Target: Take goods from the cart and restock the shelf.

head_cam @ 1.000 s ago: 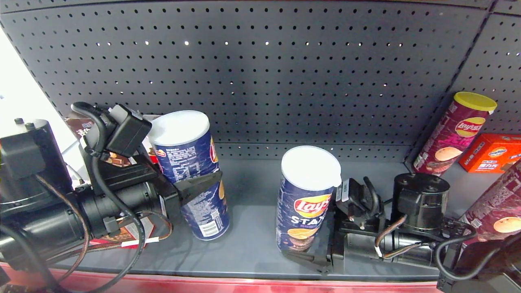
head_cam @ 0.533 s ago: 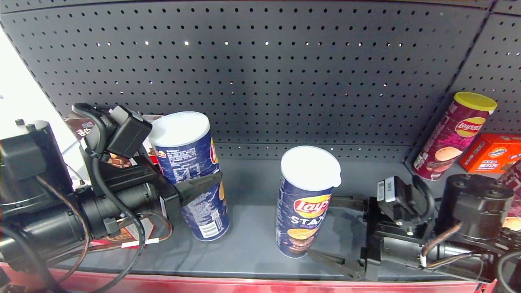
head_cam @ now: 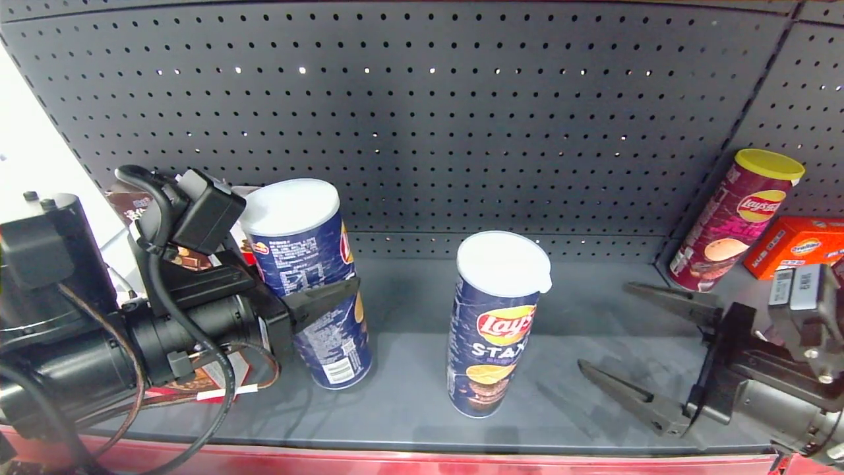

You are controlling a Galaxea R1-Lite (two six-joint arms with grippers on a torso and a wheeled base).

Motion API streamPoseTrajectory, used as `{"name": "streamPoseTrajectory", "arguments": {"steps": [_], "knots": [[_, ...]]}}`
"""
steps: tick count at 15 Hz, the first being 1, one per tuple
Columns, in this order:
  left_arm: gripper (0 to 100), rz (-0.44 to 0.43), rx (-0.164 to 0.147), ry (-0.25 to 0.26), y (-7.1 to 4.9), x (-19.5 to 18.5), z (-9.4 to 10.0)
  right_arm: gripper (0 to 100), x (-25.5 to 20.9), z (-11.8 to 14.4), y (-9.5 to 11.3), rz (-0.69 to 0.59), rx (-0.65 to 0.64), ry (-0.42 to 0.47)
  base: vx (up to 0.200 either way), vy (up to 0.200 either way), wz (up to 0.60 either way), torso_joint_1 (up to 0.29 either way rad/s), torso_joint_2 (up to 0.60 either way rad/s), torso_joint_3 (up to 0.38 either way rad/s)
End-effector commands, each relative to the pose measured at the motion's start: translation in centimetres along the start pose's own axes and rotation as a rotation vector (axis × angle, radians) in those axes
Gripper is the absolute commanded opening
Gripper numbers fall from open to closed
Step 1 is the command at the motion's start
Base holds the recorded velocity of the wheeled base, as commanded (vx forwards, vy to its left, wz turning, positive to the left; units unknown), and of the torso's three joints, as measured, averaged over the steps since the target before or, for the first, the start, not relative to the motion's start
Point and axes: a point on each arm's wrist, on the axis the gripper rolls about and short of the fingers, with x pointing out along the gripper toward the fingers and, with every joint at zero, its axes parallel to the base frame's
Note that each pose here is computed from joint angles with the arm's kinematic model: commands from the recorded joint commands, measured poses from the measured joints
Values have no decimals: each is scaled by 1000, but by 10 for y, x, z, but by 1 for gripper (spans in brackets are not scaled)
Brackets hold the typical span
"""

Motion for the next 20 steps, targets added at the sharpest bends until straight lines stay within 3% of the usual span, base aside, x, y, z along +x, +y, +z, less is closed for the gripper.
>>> {"name": "streamPoseTrajectory", "arguments": {"steps": [1, 4, 7, 10, 14, 16, 20], "knots": [[0, 1, 1, -1, 0, 0, 0, 100, -30, 4, 1, -112, -10, -11, 0, 0, 0, 0, 0, 0], [0, 1, 2, -4, 0, -1, 1, 100, -68, -1, 18, -182, -6, 21, 0, 0, 0, 0, 0, 0], [0, 1, 5, -10, -1, -2, 2, 100, -94, -8, 20, -305, 24, 18, 0, 0, 0, 0, 0, 0], [0, 2, 9, -22, -2, -6, 5, 100, -129, -33, 30, -365, 24, 57, 0, 0, 0, 0, 0, 0], [0, -2, 10, -23, -4, -8, 5, 100, -165, -52, 42, -402, 23, 101, 0, 0, 0, 0, 0, 0], [0, -3, 12, -32, -5, -10, 6, 100, -194, -82, 58, -376, 31, 127, 0, 0, 0, 0, 0, 0], [0, -20, 16, -34, -8, -9, 7, 100, -204, -82, 61, -368, 101, 79, 0, 0, 0, 0, 0, 0]]}}
